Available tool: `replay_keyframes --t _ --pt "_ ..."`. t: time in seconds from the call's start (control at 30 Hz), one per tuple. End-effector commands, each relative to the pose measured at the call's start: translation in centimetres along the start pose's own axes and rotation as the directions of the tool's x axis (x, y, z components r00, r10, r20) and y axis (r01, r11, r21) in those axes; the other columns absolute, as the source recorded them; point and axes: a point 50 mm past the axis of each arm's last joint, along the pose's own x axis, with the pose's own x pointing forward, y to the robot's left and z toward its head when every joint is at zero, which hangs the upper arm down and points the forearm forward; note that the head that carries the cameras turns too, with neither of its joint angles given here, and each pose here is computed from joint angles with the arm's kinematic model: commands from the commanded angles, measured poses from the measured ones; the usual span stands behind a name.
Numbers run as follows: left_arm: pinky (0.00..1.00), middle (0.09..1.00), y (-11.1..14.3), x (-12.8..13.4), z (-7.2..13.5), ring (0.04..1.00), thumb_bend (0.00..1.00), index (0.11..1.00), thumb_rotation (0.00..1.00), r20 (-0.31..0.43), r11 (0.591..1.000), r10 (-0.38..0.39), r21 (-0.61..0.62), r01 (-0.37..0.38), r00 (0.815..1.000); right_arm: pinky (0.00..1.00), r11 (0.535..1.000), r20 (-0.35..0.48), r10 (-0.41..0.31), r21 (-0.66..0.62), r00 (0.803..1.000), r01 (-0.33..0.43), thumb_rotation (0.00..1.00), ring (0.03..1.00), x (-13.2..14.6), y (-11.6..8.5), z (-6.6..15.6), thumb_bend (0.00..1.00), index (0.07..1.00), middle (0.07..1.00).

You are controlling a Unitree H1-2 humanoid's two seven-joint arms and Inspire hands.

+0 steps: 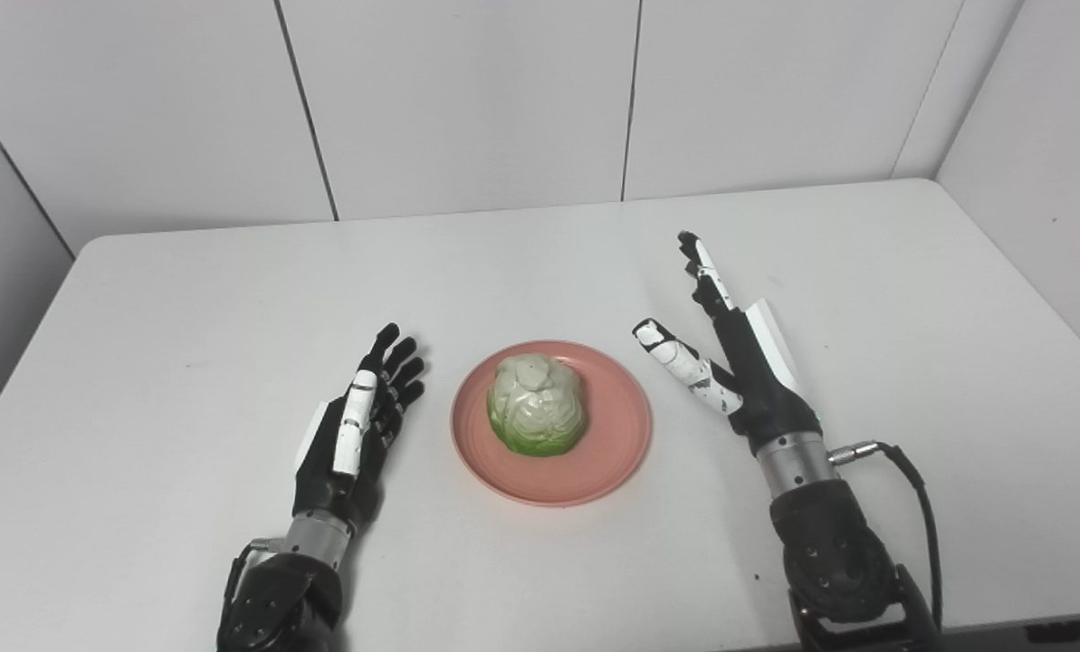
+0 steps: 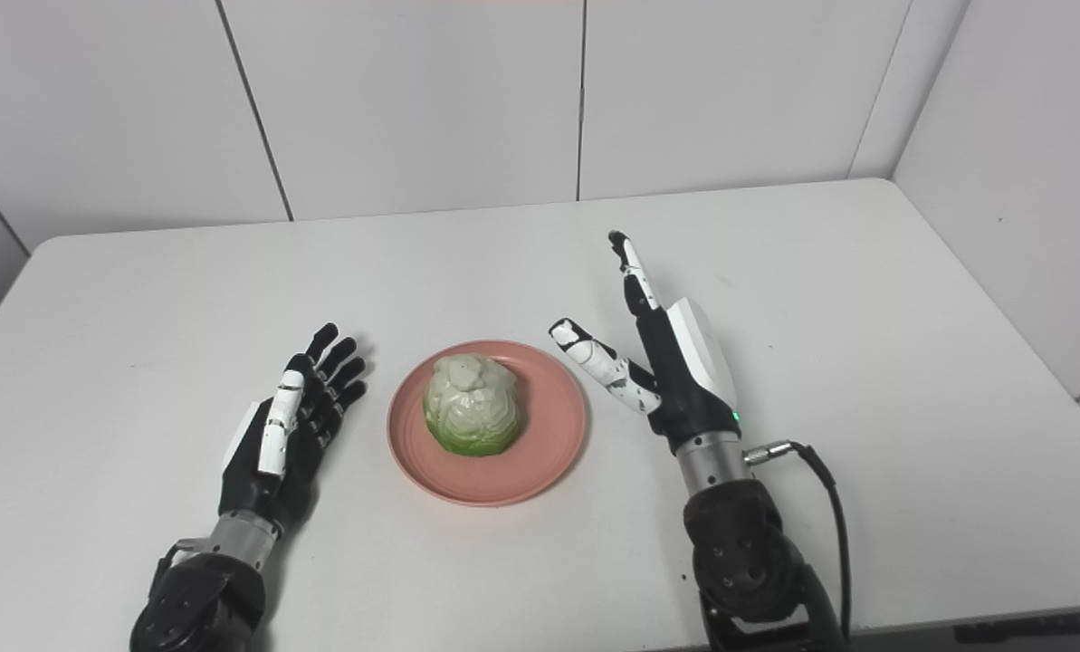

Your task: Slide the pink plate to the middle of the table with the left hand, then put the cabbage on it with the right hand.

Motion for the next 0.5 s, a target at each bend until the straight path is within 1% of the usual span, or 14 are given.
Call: replay_keyframes --t 0.0,0.1,0.2,0.23,0.3,0.33,0.4,0.47 --pt "0.96 0.975 0.1 -0.6 0.3 0.961 0.50 0.972 1.00 0.025 0.999 0.003 0.051 -0.005 1.000 0.92 0.997 0.076 -0.039 0.075 0.996 0.033 1.00 0.965 -0.1 -0.1 0.5 0.63 0.977 0.976" --pt "0.97 0.983 0.1 -1.4 0.2 0.967 0.47 0.984 1.00 0.027 0.994 0.008 0.106 -0.010 1.000 0.93 0.995 0.050 -0.025 0.096 0.998 0.021 1.00 0.973 -1.3 0.5 -0.6 0.54 0.971 0.974" --pt "0.97 0.983 0.0 -2.4 -0.1 0.967 0.49 0.988 1.00 0.023 0.991 0.016 0.131 -0.018 1.000 0.95 0.994 0.019 -0.006 0.107 1.000 0.004 1.00 0.979 -2.4 0.9 -1.4 0.43 0.967 0.972" --pt "0.97 0.981 -0.1 -2.8 -0.4 0.966 0.49 0.986 1.00 0.025 0.991 0.023 0.134 -0.026 0.999 0.94 0.992 0.003 0.000 0.127 1.000 0.000 1.00 0.974 -2.8 1.1 -1.7 0.40 0.962 0.968" --pt "0.97 0.979 -0.1 -3.3 -0.7 0.966 0.52 0.980 0.97 0.028 0.990 0.031 0.137 -0.035 0.999 0.88 0.987 -0.014 0.004 0.159 1.000 -0.002 1.00 0.955 -3.3 1.4 -2.2 0.35 0.949 0.962" --pt "0.97 0.979 -0.2 -3.6 -1.0 0.966 0.53 0.979 0.97 0.029 0.989 0.033 0.141 -0.036 0.999 0.87 0.986 -0.018 0.006 0.169 1.000 -0.003 1.00 0.952 -3.5 1.5 -2.5 0.35 0.947 0.961" --pt "0.98 0.982 -0.4 -4.1 -1.4 0.973 0.51 0.975 0.99 0.029 0.989 0.033 0.143 -0.037 0.999 0.87 0.985 -0.020 0.010 0.174 1.000 -0.006 1.00 0.930 -3.8 1.6 -3.1 0.26 0.930 0.939" --pt "0.97 0.979 -0.3 -4.5 -1.9 0.970 0.50 0.972 0.99 0.025 0.989 0.039 0.140 -0.042 0.999 0.88 0.986 -0.019 0.016 0.169 1.000 -0.013 1.00 0.929 -4.1 1.6 -3.7 0.25 0.921 0.931"
